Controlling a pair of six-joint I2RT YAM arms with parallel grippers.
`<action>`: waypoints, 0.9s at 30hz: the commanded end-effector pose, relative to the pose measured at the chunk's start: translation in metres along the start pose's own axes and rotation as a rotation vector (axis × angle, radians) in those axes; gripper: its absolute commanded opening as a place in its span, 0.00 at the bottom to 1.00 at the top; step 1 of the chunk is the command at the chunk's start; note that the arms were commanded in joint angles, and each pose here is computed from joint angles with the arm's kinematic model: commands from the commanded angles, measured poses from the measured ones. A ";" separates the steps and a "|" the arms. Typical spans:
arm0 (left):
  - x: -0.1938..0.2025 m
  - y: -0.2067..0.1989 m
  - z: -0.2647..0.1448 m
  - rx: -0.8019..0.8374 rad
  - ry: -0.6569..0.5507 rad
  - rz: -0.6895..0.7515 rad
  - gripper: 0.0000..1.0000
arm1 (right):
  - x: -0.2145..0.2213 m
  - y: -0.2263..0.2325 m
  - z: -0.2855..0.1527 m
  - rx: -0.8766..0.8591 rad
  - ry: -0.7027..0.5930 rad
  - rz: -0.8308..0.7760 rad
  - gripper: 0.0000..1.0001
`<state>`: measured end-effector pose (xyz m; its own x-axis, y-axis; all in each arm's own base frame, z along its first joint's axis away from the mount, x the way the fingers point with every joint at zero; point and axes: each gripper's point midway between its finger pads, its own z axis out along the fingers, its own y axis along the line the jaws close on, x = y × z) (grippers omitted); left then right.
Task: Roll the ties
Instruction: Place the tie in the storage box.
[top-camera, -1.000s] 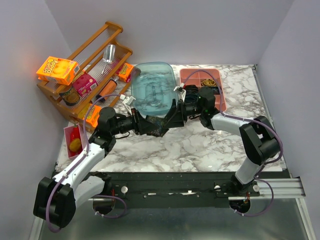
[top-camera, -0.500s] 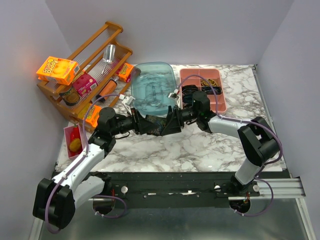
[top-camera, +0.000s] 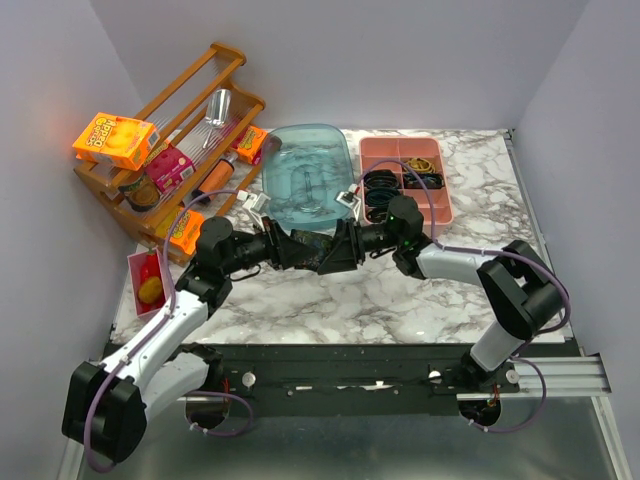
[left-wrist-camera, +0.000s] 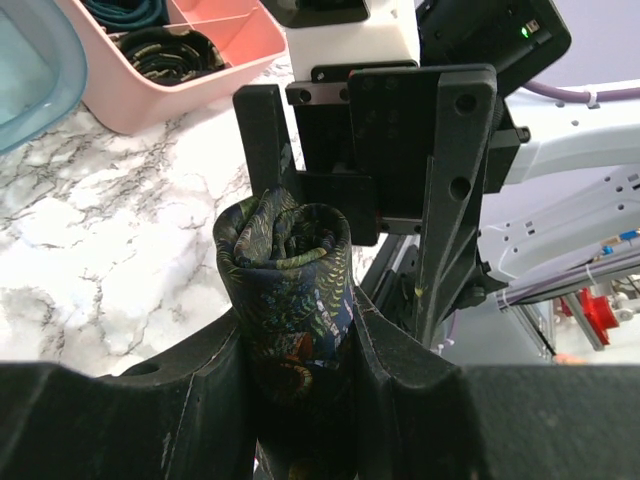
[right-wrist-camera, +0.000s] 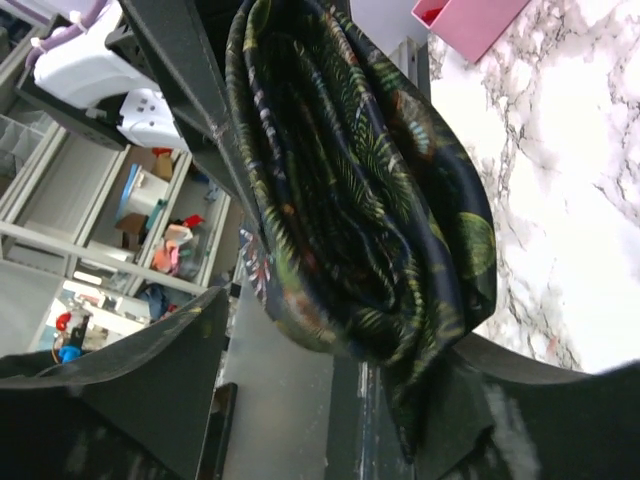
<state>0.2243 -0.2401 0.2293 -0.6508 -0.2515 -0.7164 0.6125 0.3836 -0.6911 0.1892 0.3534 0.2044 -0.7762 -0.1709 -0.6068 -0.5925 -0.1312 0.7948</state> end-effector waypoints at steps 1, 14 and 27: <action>-0.013 -0.003 0.000 -0.027 -0.037 0.047 0.31 | -0.004 0.007 0.013 -0.007 -0.033 -0.011 0.69; -0.008 -0.002 -0.001 -0.042 -0.030 0.053 0.31 | -0.012 0.009 0.015 -0.007 -0.078 0.022 0.40; -0.008 0.004 -0.002 -0.082 -0.033 0.069 0.54 | -0.019 0.000 0.014 0.081 -0.097 0.017 0.02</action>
<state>0.2274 -0.2373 0.2312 -0.6137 -0.2566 -0.7466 0.6178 0.4327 -0.6566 0.1977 0.3661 0.2022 -0.8426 -0.1104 -0.5272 -0.5231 -0.0655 0.8498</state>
